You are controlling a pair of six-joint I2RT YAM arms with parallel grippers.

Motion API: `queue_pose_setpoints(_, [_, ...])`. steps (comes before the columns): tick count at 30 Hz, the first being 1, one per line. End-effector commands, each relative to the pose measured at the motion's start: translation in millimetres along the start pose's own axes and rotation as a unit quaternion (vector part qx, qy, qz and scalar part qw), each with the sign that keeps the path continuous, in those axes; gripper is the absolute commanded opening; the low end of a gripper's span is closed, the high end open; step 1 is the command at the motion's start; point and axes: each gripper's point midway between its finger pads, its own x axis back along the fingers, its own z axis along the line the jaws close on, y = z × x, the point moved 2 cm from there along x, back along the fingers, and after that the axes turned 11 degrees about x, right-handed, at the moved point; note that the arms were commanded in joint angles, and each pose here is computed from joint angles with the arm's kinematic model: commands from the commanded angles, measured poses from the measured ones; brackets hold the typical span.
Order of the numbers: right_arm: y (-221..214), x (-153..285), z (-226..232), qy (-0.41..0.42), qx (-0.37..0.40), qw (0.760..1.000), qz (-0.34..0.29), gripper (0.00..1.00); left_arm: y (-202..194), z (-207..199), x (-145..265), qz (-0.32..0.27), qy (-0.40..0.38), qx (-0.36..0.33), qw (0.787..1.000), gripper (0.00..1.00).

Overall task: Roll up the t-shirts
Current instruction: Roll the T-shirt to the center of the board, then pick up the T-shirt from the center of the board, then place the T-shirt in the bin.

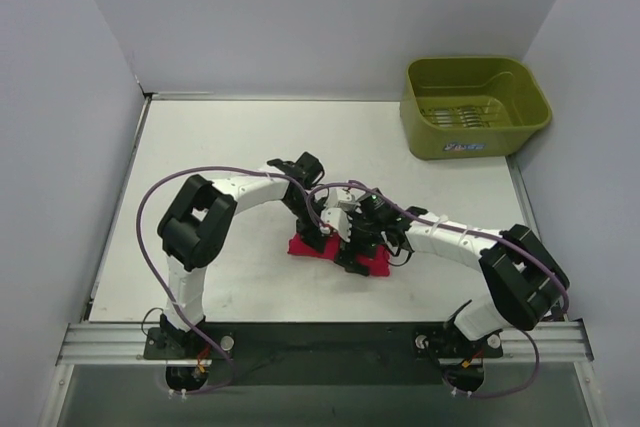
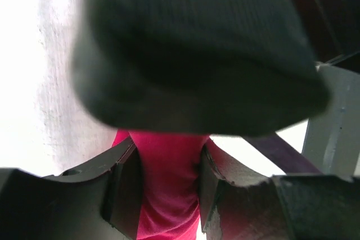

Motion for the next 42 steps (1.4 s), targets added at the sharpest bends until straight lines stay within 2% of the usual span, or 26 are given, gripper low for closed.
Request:
queue_pose_setpoints(1, [26.7, -17.5, -8.2, 0.004, 0.044, 0.998, -0.043, 0.88, -7.6, -24.0, -18.3, 0.011, -0.051, -0.015, 0.999, 0.46])
queue_pose_setpoints(2, [27.6, -18.6, -4.2, 0.017, 0.048, 0.998, -0.047, 0.82, -8.2, -24.4, -17.5, 0.009, -0.051, -0.016, 0.999, 0.46])
queue_pose_setpoints(3, [25.6, -21.2, -1.6, 0.028, 0.055, 0.997, -0.044, 0.69, -10.9, -25.1, -18.3, 0.009, -0.052, -0.013, 0.999, 0.46])
queue_pose_setpoints(5, [24.5, -22.6, 2.3, 0.048, 0.057, 0.996, -0.041, 0.57, -9.0, -24.7, -16.6, 0.003, -0.049, -0.014, 0.999, 0.46])
queue_pose_setpoints(6, [21.9, -24.4, 8.3, 0.066, 0.060, 0.995, -0.037, 0.46, -9.9, -23.7, -16.6, 0.002, -0.048, -0.011, 0.999, 0.46])
queue_pose_setpoints(8, [22.0, -26.4, 12.0, 0.080, 0.068, 0.994, -0.034, 0.37, -8.2, -23.1, -15.8, -0.003, -0.045, -0.010, 0.999, 0.46])
queue_pose_setpoints(9, [19.9, -29.3, 16.9, 0.094, 0.071, 0.993, -0.032, 0.24, -8.2, -22.5, -14.9, -0.004, -0.044, -0.009, 0.999, 0.46])
queue_pose_setpoints(12, [16.0, -33.1, 25.2, 0.120, 0.096, 0.988, -0.026, 0.06, -5.9, -20.4, -10.0, -0.014, -0.036, -0.005, 0.999, 0.48])
queue_pose_setpoints(14, [14.4, -29.9, 32.1, 0.142, 0.116, 0.983, -0.020, 0.00, -0.7, -18.6, -0.1, -0.025, -0.021, -0.006, 0.999, 0.54])
queue_pose_setpoints(15, [17.7, -26.5, 31.4, 0.146, 0.128, 0.981, -0.024, 0.00, 2.8, -18.4, 6.1, -0.031, -0.015, -0.006, 0.999, 0.56])
queue_pose_setpoints(17, [18.5, -18.4, 32.1, 0.150, 0.142, 0.978, -0.022, 0.00, 14.9, -14.7, 36.1, -0.058, 0.011, -0.004, 0.998, 0.71])
queue_pose_setpoints(18, [28.9, -10.7, 22.6, 0.131, 0.152, 0.979, -0.026, 0.00, 20.8, -13.4, 49.7, -0.070, 0.024, -0.006, 0.997, 0.95])
queue_pose_setpoints(19, [30.4, -4.3, 21.2, 0.129, 0.151, 0.980, -0.020, 0.00, 25.9, -12.2, 78.9, -0.097, 0.042, 0.002, 0.994, 0.97])
queue_pose_setpoints(21, [41.1, 13.0, 5.9, 0.097, 0.163, 0.982, -0.023, 0.00, 40.7, -12.7, 118.8, -0.140, 0.068, -0.004, 0.988, 0.97])
queue_pose_setpoints(25, [66.1, 58.4, -31.1, 0.027, 0.185, 0.982, -0.028, 0.00, 54.8, -17.5, 213.4, -0.233, 0.159, -0.010, 0.959, 0.97])
queue_pose_setpoints(27, [71.3, 83.8, -54.0, -0.018, 0.181, 0.983, -0.025, 0.00, 47.2, -11.8, 250.4, -0.262, 0.207, 0.002, 0.943, 0.97])
queue_pose_setpoints(29, [82.5, 111.1, -78.0, -0.058, 0.177, 0.982, -0.024, 0.00, 33.4, -2.7, 269.9, -0.273, 0.235, 0.023, 0.932, 0.97])
queue_pose_setpoints(33, [72.9, 164.7, -131.9, -0.145, 0.142, 0.979, 0.005, 0.00, 20.9, -6.8, 274.6, -0.283, 0.244, 0.032, 0.927, 0.97])
queue_pose_setpoints(34, [80.9, 183.7, -148.2, -0.176, 0.142, 0.974, 0.002, 0.00, 21.4, -7.3, 273.5, -0.287, 0.243, 0.033, 0.926, 0.97])
queue_pose_setpoints(37, [62.4, 216.4, -189.4, -0.239, 0.098, 0.966, 0.031, 0.00, 31.3, -5.9, 278.6, -0.308, 0.244, 0.047, 0.918, 0.97])
queue_pose_setpoints(42, [33.5, 281.7, -273.3, -0.388, 0.016, 0.921, 0.027, 0.00, 34.5, -3.1, 280.1, -0.311, 0.240, 0.058, 0.918, 0.97])
